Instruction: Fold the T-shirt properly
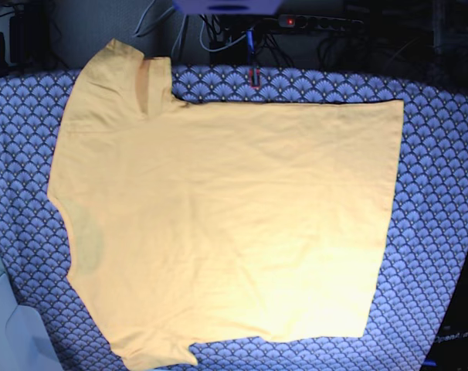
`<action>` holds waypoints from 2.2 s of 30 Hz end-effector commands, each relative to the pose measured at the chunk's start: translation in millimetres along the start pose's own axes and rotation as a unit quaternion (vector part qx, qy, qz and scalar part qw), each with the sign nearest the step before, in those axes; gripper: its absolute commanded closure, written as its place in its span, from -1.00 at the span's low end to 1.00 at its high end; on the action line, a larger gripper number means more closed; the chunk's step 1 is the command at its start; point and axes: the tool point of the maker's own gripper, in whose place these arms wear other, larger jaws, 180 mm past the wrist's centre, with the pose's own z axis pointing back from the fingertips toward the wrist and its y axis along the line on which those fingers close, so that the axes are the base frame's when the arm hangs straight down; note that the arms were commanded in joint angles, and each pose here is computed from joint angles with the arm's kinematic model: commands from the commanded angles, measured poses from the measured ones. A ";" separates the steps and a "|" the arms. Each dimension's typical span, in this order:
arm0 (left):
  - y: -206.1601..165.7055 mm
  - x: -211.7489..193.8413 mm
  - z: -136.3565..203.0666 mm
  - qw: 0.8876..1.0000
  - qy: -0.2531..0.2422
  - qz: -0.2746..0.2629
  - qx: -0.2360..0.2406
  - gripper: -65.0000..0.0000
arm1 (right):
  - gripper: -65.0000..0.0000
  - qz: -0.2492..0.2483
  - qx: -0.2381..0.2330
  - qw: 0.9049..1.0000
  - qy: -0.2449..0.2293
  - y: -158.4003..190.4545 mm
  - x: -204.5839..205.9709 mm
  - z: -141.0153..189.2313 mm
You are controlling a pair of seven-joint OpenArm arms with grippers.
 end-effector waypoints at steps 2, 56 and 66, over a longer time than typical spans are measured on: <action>12.2 22.2 4.7 1.000 -0.005 -0.008 0.005 1.00 | 1.00 -0.003 0.002 1.000 -0.016 0.3 27.1 -3.6; 125.2 162.9 -125.2 0.988 -0.004 -0.044 0.147 1.00 | 0.26 -0.259 0.077 0.930 0.250 -96.4 0.6 -189.4; 125.9 163.2 -125.3 0.988 -0.005 -0.045 0.149 1.00 | 0.26 -0.220 0.098 0.934 0.263 -87.5 17.5 -189.7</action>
